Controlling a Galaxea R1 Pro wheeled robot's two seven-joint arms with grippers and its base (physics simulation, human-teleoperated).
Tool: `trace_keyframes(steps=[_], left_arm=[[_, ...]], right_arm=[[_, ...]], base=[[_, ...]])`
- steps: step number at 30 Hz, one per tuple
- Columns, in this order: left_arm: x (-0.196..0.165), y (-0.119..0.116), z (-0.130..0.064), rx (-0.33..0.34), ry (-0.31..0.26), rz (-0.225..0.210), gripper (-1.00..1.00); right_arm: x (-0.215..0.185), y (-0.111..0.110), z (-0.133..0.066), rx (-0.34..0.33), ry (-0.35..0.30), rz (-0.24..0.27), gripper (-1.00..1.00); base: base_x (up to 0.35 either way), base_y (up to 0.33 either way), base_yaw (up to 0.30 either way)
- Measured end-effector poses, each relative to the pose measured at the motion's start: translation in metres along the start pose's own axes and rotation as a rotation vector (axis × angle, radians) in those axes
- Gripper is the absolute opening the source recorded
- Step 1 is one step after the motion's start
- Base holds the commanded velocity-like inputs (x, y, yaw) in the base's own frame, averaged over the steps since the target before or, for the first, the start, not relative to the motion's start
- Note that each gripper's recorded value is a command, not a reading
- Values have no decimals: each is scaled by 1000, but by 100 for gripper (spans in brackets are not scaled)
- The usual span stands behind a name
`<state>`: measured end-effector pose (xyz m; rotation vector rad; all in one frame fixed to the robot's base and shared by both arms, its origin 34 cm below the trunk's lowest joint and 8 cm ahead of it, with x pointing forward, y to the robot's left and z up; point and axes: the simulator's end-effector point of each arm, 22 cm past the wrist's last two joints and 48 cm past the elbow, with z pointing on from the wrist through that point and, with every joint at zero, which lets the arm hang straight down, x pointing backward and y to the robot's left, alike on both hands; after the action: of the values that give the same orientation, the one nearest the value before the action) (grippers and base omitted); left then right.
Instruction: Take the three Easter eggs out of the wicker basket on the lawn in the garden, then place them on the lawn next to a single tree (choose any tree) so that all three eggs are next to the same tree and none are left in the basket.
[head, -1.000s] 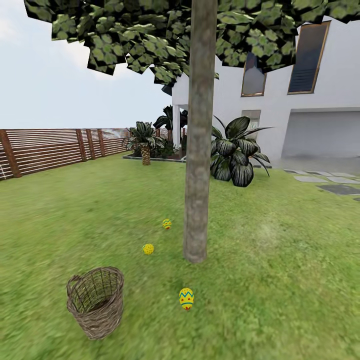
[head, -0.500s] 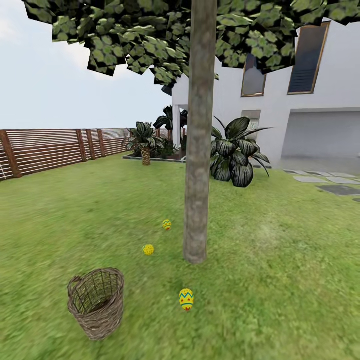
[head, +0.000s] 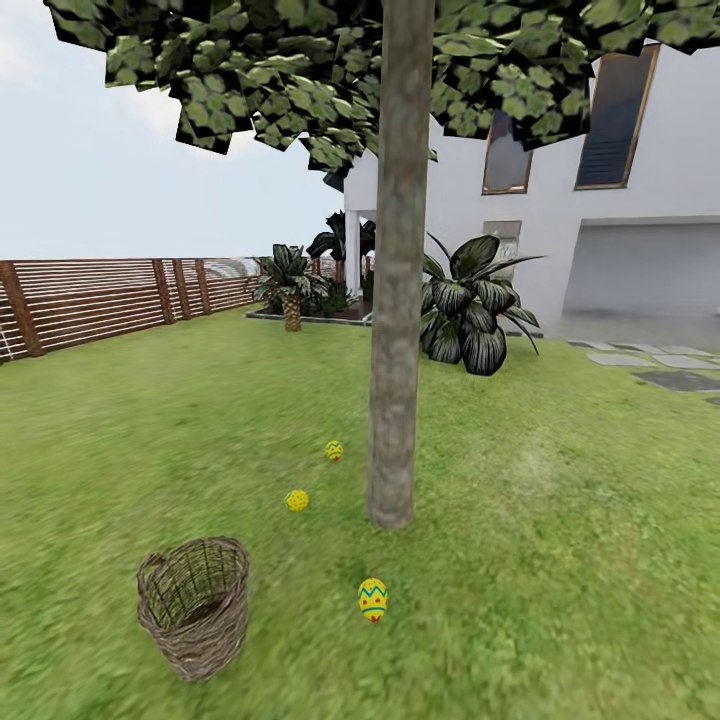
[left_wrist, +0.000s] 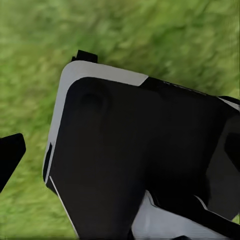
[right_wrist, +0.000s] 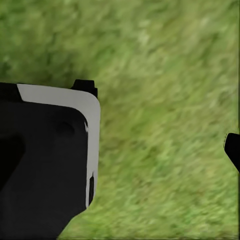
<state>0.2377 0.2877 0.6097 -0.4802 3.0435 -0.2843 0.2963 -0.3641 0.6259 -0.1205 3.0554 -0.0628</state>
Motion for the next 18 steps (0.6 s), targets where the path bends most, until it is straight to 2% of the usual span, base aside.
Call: trace_keyframes(steps=[6,14,18], left_arm=[[31,5,-2,-1,22,-37,100],[60,6,-5,-3,22,-36,100],[68,-2,-6,7,30,-37,100]], right_arm=[[31,0,0,14,12,-7,100],[59,3,-4,13,39,-2,100],[69,5,-6,10,41,-3,100]], base=[[0,0,0],[0,0,0],[0,0,0]])
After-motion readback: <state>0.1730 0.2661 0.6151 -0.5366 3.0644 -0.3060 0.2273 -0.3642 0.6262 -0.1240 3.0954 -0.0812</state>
